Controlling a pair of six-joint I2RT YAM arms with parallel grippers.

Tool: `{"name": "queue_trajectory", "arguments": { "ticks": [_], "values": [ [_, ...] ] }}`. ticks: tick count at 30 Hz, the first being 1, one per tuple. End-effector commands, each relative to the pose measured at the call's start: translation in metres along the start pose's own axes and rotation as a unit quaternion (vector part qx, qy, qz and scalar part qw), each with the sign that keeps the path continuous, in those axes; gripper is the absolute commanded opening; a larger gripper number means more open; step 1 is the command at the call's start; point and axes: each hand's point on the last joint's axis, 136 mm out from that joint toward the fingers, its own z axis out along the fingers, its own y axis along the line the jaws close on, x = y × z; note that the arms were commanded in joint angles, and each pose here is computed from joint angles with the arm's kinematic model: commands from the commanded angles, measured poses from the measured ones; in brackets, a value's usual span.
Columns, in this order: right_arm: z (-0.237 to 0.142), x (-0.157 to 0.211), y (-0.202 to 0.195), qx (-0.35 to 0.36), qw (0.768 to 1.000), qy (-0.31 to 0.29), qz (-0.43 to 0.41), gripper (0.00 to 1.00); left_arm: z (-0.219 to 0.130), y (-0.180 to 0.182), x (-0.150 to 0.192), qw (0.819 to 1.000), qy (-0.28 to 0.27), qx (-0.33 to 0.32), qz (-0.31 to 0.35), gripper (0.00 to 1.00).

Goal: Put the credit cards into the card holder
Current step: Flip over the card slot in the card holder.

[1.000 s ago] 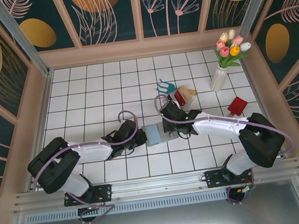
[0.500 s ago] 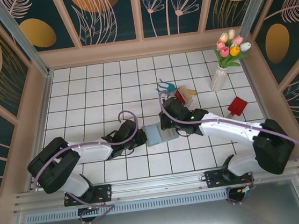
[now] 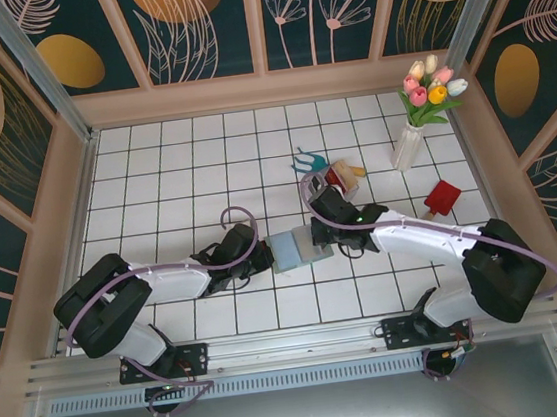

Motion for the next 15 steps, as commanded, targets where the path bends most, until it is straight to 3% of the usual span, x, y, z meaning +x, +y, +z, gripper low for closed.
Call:
{"name": "queue_trajectory", "arguments": {
  "ticks": [1,15],
  "values": [
    [0.006,0.014,-0.006,0.014,1.0,0.023,-0.003,0.0,0.001,-0.007,-0.001,1.0,0.002,0.007,0.007,0.0],
    [0.01,0.002,0.044,-0.082,0.996,0.017,0.023,0.0,0.003,-0.01,0.0,1.0,0.005,0.013,0.006,0.0]
  ]
}}
